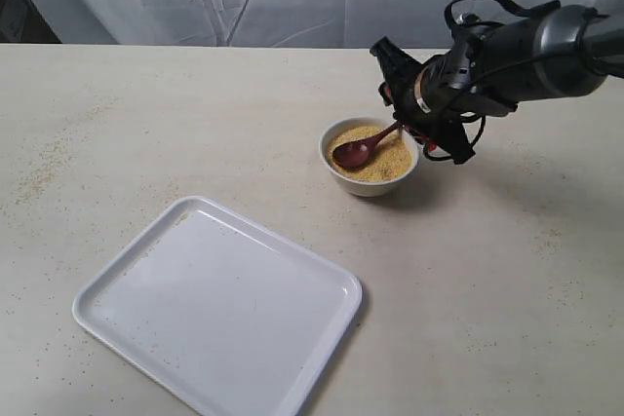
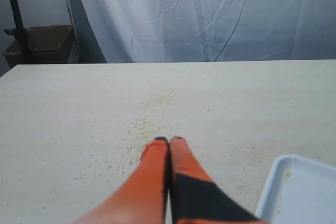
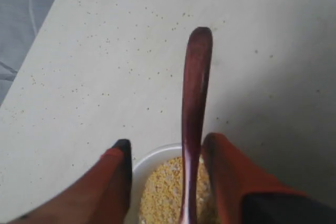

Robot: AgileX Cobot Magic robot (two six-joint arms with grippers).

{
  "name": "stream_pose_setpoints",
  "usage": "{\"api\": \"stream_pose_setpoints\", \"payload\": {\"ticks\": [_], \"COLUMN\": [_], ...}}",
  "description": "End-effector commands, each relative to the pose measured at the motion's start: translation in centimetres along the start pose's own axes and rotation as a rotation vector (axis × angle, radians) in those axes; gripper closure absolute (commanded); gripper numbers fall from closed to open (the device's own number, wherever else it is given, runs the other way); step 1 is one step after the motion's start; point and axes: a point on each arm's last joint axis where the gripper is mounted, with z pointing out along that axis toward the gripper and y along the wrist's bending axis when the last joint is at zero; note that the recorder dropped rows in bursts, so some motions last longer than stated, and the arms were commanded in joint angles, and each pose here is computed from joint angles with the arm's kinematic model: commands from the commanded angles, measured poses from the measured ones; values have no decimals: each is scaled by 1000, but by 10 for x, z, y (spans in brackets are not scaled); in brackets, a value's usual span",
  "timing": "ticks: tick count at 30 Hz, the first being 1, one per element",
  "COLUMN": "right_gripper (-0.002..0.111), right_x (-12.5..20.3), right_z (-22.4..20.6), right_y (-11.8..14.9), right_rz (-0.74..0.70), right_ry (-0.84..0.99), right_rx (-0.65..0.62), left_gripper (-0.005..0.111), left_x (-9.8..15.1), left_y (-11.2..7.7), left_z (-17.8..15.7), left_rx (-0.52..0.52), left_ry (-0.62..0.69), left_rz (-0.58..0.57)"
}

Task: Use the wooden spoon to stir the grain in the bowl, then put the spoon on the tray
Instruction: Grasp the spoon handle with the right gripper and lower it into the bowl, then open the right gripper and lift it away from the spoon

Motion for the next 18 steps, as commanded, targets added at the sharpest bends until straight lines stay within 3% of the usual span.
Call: {"api": "stream_pose_setpoints", "payload": {"ticks": [1,3,6,10,11,12,16,17,18], "right_gripper": [52,53,57,92,104,108,109,109,109], "right_x": [-12,-20,-31,-44,-44,-45,-42,-39,-38], "right_z": [-29,-49,-84,-122,-128,-132,-134,-133,-130], "right_y": [18,28,43,49,48,46,33,29,18], "right_rz": [-71,-192,-488,-994,-1099,-1156,-1348,-1425,-1590], "right_ry": [-34,-63,-134,-264,-276,-277,-150,-96,15], "right_rx": [-84,-131,-208,-171,-130,-95,29,49,111], "left_gripper": [107,107,107,107,107,107,107,107,107], "left_x": [1,1,1,1,1,1,1,1,1], "left_y": [0,0,0,0,0,0,0,0,0], "left_z": [0,0,0,0,0,0,0,0,0], "left_rx": [0,0,0,0,0,0,0,0,0], "left_ry": [-6,-6,-6,-6,-6,-6,-6,-6,-6], "left_rz": [-6,-6,-6,-6,-6,-6,-6,-6,-6]}}
